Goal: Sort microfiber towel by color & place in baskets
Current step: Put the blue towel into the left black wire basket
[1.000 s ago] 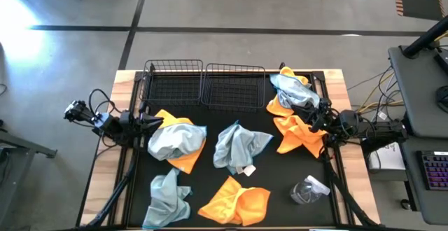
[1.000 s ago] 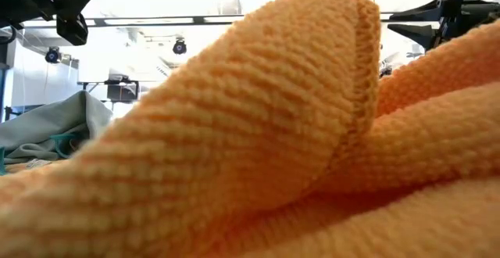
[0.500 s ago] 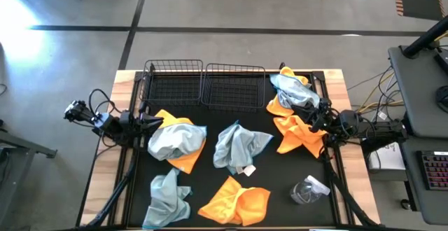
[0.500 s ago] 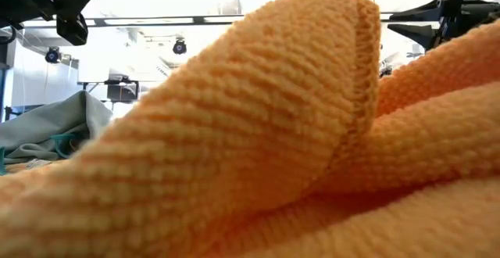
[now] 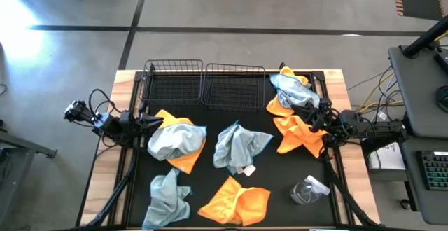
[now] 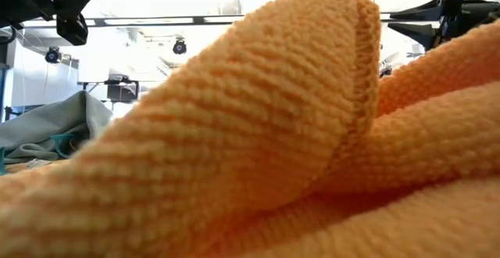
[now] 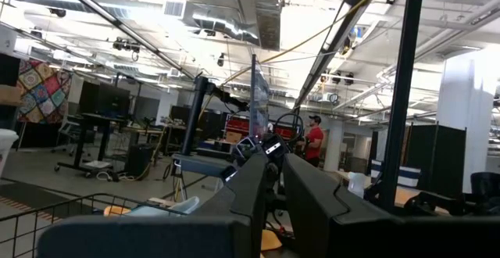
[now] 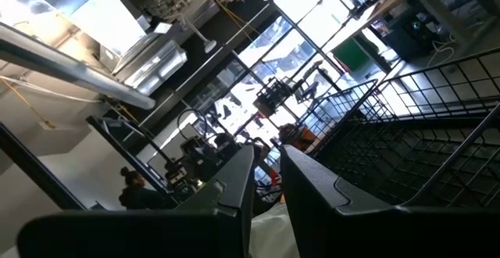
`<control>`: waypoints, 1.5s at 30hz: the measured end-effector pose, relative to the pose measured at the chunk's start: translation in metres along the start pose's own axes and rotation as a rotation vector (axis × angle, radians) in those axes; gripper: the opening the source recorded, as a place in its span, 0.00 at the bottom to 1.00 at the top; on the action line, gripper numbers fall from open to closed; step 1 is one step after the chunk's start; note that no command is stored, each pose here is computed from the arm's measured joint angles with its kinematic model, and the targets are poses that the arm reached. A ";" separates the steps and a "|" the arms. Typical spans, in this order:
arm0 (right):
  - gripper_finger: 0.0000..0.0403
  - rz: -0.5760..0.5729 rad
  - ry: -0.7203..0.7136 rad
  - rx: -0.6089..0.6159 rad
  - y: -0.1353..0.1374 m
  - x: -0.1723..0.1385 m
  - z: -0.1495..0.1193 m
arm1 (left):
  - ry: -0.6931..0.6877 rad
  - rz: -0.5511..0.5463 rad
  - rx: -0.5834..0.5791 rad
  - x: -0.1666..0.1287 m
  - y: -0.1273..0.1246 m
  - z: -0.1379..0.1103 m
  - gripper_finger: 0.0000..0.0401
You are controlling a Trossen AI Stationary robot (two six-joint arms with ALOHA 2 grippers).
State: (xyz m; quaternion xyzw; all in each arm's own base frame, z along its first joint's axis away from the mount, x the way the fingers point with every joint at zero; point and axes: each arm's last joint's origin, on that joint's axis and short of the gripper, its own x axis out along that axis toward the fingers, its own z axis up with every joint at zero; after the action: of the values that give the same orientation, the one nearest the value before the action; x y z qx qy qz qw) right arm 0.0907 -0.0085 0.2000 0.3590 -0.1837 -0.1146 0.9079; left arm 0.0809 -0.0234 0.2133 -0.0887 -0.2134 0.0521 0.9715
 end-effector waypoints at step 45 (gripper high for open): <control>0.15 0.000 0.000 0.060 0.000 0.000 0.000 | -0.058 0.007 0.073 0.000 0.001 0.006 0.08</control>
State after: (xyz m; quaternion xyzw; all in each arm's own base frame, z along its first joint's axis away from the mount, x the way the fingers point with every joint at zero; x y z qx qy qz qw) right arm 0.0907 -0.0085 0.2000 0.3862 -0.1871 -0.1089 0.8966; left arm 0.0780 -0.0220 0.2188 -0.0525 -0.2389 0.0660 0.9674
